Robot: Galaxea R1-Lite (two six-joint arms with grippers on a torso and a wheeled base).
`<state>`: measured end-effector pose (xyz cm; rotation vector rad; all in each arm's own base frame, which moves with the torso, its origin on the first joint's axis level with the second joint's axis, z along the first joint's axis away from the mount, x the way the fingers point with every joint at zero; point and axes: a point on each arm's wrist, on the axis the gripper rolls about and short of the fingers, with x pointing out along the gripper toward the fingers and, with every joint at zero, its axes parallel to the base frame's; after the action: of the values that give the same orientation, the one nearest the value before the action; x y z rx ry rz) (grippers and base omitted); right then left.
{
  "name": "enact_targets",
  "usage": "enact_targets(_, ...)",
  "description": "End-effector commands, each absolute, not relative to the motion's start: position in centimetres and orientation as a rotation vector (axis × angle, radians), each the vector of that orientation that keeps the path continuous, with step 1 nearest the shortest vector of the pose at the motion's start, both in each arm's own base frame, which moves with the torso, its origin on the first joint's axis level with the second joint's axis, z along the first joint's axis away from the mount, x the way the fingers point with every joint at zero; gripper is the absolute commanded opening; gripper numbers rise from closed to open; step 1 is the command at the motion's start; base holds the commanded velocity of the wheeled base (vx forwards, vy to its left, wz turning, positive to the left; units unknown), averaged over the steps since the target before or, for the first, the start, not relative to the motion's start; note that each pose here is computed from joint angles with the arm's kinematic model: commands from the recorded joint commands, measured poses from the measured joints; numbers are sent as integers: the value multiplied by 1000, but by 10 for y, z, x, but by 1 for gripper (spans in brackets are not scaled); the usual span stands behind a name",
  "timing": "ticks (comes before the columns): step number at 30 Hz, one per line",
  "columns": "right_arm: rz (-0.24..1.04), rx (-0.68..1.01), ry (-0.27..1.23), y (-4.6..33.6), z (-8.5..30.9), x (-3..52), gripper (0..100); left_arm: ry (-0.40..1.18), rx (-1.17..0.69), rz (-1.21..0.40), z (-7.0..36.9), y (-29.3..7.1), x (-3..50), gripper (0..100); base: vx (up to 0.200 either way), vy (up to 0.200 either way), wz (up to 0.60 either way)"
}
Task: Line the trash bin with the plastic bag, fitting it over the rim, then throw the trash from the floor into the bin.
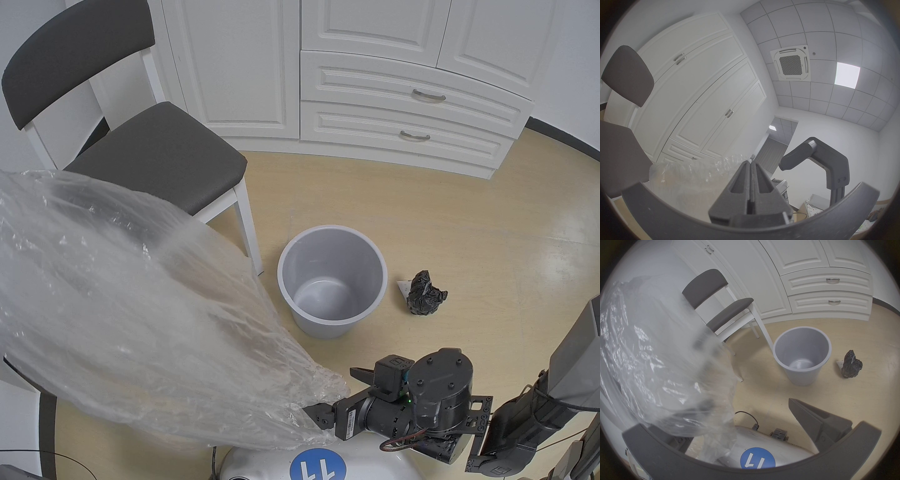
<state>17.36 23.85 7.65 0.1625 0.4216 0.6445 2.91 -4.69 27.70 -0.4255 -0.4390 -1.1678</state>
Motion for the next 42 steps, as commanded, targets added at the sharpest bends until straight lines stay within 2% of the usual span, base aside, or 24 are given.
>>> enact_targets(1,649,180,397,237,85,173,100,-428,-422,-1168,275,-48,30,0,0,0,0)
enact_targets(9,658,199,366,228,100,167,100,-430,-423,-1168,275,-48,30,0,0,0,0)
enact_targets(14,640,78,376,215,92,167,100,-433,-424,-1168,276,-47,29,0,0,0,0)
enact_targets(23,654,58,423,225,74,169,100,-428,-422,-1169,275,-48,30,0,0,0,0)
enact_targets(34,692,165,368,237,75,167,100,-416,-420,-1174,273,-50,31,0,0,0,0)
enact_targets(42,708,155,389,237,69,163,100,-415,-422,-1177,273,-50,31,0,0,0,0)
